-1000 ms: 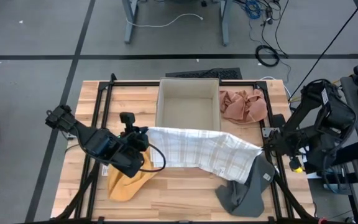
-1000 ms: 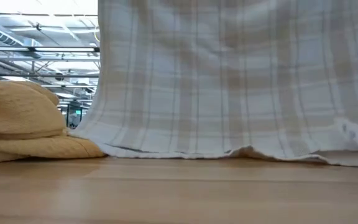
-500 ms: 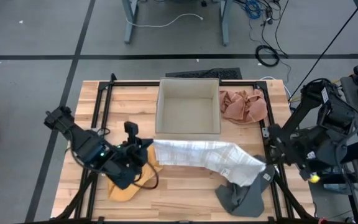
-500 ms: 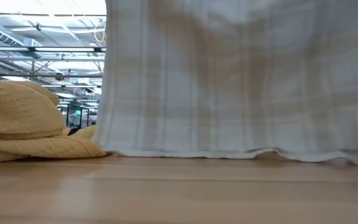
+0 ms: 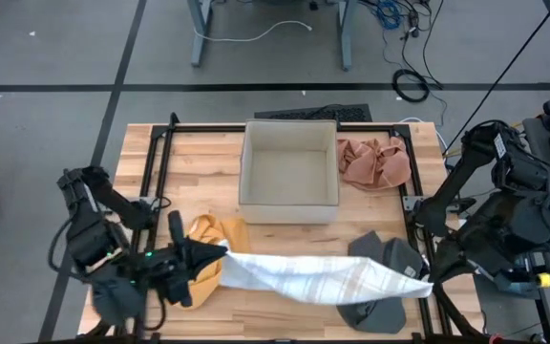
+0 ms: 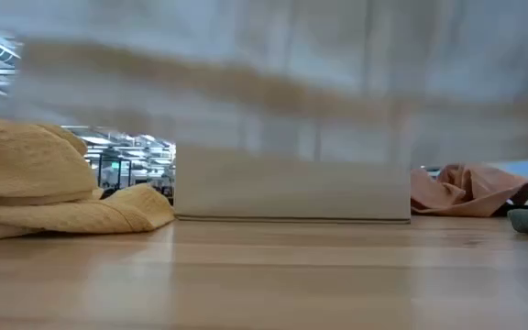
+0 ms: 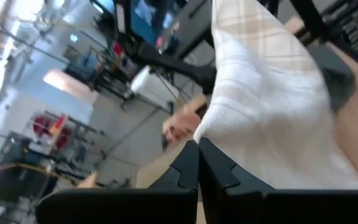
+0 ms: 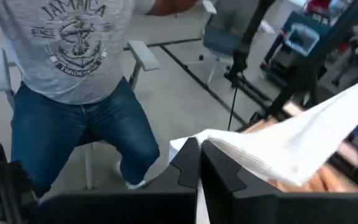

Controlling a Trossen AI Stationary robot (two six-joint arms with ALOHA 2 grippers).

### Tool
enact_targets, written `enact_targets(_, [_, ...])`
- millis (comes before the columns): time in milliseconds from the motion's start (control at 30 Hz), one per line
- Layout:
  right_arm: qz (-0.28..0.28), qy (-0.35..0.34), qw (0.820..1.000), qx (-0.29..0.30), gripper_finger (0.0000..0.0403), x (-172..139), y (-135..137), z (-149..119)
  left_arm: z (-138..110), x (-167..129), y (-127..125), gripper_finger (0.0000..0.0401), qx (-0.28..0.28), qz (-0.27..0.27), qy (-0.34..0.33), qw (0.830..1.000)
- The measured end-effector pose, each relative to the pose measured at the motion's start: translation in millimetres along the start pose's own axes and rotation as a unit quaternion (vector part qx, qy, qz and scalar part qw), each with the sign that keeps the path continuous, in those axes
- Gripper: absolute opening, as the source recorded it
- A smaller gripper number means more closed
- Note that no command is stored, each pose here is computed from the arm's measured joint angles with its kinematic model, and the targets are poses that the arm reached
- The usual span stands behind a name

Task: Fold towel
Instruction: Fold the white towel with brown checkered lines

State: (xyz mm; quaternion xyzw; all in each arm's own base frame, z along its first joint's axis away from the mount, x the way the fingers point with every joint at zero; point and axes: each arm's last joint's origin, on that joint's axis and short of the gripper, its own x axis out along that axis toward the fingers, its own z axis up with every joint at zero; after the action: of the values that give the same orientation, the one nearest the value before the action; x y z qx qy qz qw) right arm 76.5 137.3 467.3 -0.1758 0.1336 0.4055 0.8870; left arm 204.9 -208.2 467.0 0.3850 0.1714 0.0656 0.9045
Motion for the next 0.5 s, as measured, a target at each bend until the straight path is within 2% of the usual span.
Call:
enact_targets(167, [0.008, -0.001, 1.0, -0.016, 0.0, -0.6, 2.4, 0.2, 0.2, -1.5, -0.4, 0.0, 0.005, -0.002, -0.001, 1.0])
enact_targets(300, [-0.001, 0.019, 1.0, 0.002, 0.0, -1.1, 1.9, -3.6, -8.6, 6.7, 2.9, 0.0, -0.001, 0.006, 0.031, 1.0])
enact_targets(400, [-0.04, 0.069, 0.996, 0.038, 0.0, -1.8, 0.4, -13.6, -21.3, 16.6, 7.9, 0.0, -0.015, 0.017, 0.075, 0.997])
enact_targets(500, [-0.088, 0.132, 0.984, 0.083, 0.0, -3.1, -1.0, -27.4, -35.7, 30.3, 10.2, 0.0, -0.031, 0.022, 0.121, 0.992])
